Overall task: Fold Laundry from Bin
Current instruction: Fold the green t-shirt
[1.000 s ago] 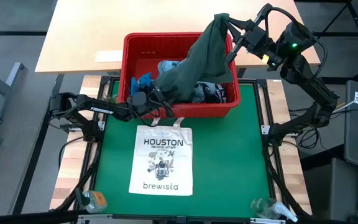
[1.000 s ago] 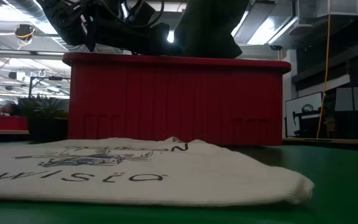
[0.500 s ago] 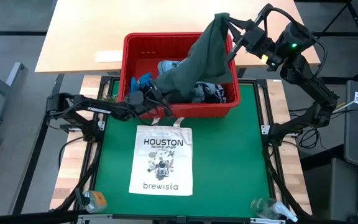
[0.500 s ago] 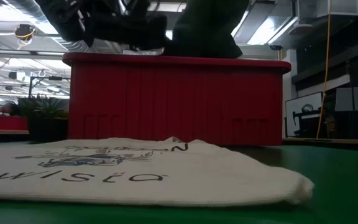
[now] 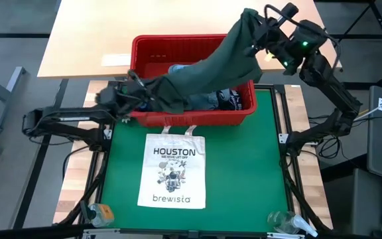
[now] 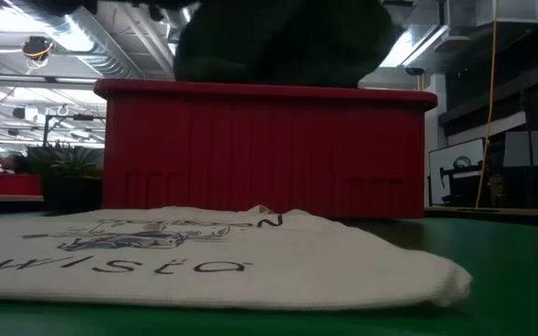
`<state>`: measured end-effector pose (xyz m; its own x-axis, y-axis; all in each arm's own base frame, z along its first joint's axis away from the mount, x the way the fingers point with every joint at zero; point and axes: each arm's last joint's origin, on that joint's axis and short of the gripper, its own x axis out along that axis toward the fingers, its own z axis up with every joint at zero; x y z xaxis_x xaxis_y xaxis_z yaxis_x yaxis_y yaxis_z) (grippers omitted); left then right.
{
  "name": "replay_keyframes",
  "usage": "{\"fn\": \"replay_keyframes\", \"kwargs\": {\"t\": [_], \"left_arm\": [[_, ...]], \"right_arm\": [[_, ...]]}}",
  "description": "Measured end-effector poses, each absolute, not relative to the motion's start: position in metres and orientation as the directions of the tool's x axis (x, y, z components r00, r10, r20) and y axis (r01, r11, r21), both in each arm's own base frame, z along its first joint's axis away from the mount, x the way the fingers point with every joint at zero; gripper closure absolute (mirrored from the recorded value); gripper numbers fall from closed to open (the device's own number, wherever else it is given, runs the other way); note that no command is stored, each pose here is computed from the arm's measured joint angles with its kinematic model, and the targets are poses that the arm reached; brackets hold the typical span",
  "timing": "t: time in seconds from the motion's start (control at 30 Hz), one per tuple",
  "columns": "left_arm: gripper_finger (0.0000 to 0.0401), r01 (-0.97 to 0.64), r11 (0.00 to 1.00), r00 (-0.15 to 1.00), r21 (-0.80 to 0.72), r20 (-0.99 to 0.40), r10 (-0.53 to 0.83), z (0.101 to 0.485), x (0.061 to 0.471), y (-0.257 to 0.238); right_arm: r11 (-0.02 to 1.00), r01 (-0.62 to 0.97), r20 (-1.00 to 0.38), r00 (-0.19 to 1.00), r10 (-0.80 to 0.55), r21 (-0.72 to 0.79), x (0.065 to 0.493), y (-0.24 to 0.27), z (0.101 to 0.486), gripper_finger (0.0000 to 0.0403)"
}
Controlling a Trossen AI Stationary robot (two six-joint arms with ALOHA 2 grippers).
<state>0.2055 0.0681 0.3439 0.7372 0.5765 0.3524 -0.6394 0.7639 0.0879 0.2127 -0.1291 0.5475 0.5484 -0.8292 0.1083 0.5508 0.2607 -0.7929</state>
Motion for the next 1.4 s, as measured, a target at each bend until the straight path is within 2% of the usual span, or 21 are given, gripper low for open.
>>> {"fn": "replay_keyframes", "kwargs": {"t": [0.17,0.37,0.6,0.9,1.1,1.4], "left_arm": [[0.0401,-0.671,0.739,0.684,0.052,0.426,0.592,0.361,0.18,0.068],[0.0401,-0.647,0.761,0.659,0.036,0.528,0.535,0.393,0.157,0.062],[0.0401,-0.605,0.792,0.713,0.08,0.499,0.493,0.428,0.149,0.057],[0.0401,-0.539,0.834,0.779,0.117,0.446,0.44,0.464,0.137,0.046],[0.0401,-0.399,0.913,0.826,0.086,0.465,0.318,0.477,0.132,0.034],[0.0401,-0.056,0.998,0.922,-0.017,0.383,0.059,0.473,0.135,0.016]], "right_arm": [[0.274,0.523,0.056,0.529,-0.847,-0.807,0.208,-0.138,0.542,0.0395],[0.289,0.527,0.08,0.57,-0.818,-0.799,0.2,-0.131,0.549,0.0395],[0.499,0.518,0.084,0.748,-0.659,-0.695,0.188,-0.117,0.564,0.0395],[0.596,0.426,0.042,0.835,-0.549,-0.681,0.163,-0.084,0.576,0.0395],[0.654,0.372,0.066,0.895,-0.442,-0.659,0.15,-0.055,0.581,0.0395],[0.759,0.207,0.016,0.968,-0.251,-0.617,0.136,-0.021,0.578,0.0395]]}}
